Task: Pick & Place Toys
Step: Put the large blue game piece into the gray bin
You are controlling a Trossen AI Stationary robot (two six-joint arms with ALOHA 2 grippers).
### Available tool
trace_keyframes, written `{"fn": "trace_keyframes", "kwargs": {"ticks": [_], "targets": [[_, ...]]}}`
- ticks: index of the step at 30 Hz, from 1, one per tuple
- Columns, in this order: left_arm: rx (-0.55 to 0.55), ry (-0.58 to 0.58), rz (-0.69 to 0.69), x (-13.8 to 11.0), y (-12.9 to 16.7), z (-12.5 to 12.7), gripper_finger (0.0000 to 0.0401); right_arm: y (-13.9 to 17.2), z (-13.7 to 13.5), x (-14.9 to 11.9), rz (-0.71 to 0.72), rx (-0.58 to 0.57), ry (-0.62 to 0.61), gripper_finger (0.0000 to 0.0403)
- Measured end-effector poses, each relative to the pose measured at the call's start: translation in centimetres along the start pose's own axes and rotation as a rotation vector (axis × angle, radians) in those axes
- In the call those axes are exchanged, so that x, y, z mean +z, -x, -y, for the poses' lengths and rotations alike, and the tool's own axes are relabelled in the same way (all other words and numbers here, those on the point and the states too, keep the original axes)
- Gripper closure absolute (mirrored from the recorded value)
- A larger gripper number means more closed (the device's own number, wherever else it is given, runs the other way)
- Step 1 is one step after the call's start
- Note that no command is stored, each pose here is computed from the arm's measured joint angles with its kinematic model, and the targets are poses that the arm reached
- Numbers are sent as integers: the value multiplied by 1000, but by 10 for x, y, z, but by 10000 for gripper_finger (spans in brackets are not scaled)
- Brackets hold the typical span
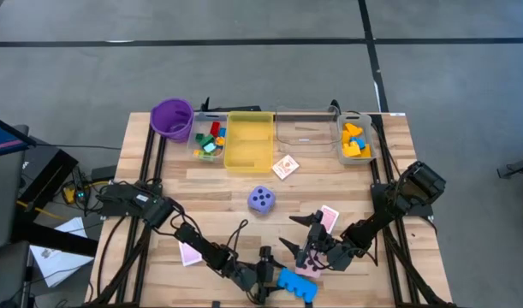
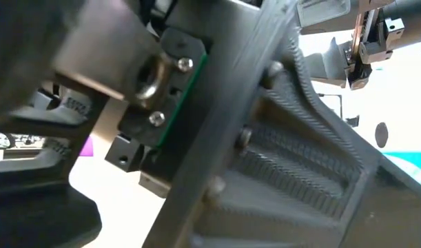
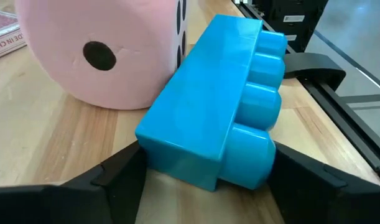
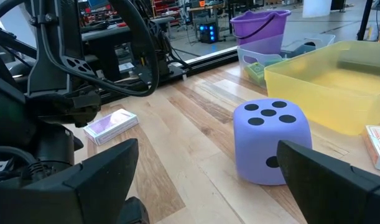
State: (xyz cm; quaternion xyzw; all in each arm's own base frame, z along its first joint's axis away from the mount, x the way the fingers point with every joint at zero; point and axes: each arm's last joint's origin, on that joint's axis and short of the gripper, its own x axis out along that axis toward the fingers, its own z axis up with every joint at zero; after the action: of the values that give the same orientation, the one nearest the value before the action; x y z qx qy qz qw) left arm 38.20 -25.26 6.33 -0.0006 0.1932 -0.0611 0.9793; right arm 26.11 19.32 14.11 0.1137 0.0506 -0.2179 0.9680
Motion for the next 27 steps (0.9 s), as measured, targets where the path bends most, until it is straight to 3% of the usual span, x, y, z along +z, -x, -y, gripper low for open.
{"fn": "trace_keyframes", "kwargs": {"ticks": [13, 20, 27], "targets": [[-11, -10, -15, 6, 6, 4, 128, 4, -3, 0, 4, 13, -14, 28], [10, -46, -94, 49, 33, 0, 132, 13, -13, 17, 64, 41, -12, 28], [13, -51, -88, 95, 65, -6, 133, 30, -19, 45, 98, 87, 2, 28]]}}
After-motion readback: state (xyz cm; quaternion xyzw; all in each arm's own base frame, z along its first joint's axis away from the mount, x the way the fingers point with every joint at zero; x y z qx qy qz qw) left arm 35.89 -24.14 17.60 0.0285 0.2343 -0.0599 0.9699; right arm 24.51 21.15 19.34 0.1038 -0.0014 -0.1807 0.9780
